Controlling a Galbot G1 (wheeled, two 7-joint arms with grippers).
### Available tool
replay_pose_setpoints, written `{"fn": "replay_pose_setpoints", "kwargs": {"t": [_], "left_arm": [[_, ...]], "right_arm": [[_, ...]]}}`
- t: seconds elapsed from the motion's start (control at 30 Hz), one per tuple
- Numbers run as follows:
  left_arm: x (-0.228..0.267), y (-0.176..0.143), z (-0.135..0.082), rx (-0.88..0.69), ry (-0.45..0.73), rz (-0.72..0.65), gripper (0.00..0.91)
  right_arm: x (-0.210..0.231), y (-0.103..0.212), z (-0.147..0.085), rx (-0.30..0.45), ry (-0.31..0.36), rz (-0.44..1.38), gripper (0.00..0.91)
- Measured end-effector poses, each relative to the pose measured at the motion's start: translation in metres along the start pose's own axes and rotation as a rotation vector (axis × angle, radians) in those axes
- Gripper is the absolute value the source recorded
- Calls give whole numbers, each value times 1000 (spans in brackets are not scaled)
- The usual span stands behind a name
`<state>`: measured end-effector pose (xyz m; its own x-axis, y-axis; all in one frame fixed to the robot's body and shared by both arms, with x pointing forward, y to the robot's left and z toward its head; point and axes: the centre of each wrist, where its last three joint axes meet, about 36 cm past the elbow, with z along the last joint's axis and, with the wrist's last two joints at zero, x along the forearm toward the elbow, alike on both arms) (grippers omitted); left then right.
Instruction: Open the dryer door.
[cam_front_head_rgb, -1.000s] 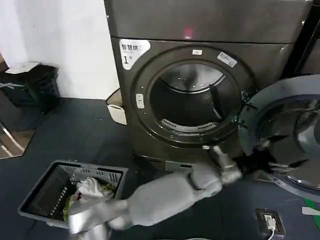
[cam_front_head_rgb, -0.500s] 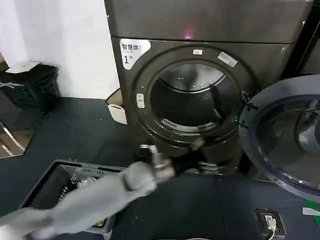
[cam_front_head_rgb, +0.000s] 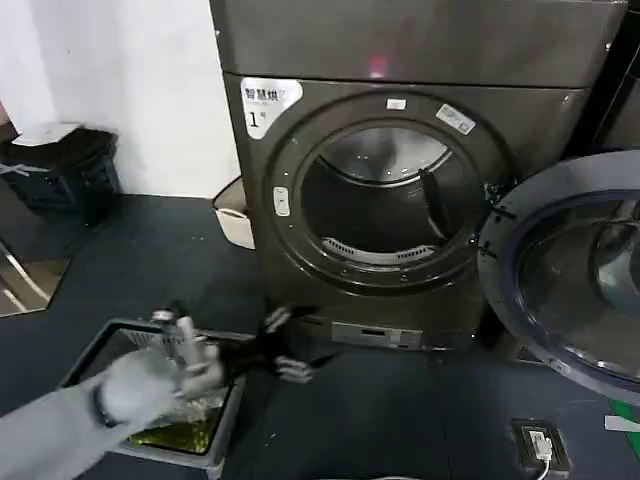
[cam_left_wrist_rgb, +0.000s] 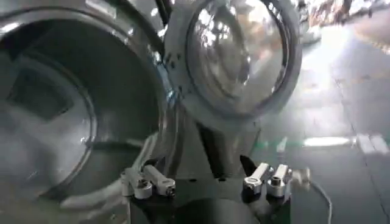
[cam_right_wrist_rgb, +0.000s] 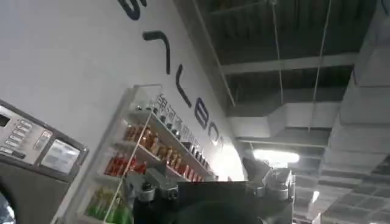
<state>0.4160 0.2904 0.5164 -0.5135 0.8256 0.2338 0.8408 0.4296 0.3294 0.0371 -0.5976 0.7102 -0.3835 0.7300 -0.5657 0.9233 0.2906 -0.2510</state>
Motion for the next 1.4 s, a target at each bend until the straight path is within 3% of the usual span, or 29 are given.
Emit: {"fn": "replay_pose_setpoints", "kwargs": {"t": [0.23,0.97,1.4], "left_arm": [[51,18,-17,-36,143,-45,907],[174,63,13,-274,787,113,907],[200,86,19,-328,893,133,907]], "right_arm": [[4,5,1,13,-21,-8,907],[0,9,12,-6,-21,-21,907],[2,10,17,7,-3,-18,907]]}}
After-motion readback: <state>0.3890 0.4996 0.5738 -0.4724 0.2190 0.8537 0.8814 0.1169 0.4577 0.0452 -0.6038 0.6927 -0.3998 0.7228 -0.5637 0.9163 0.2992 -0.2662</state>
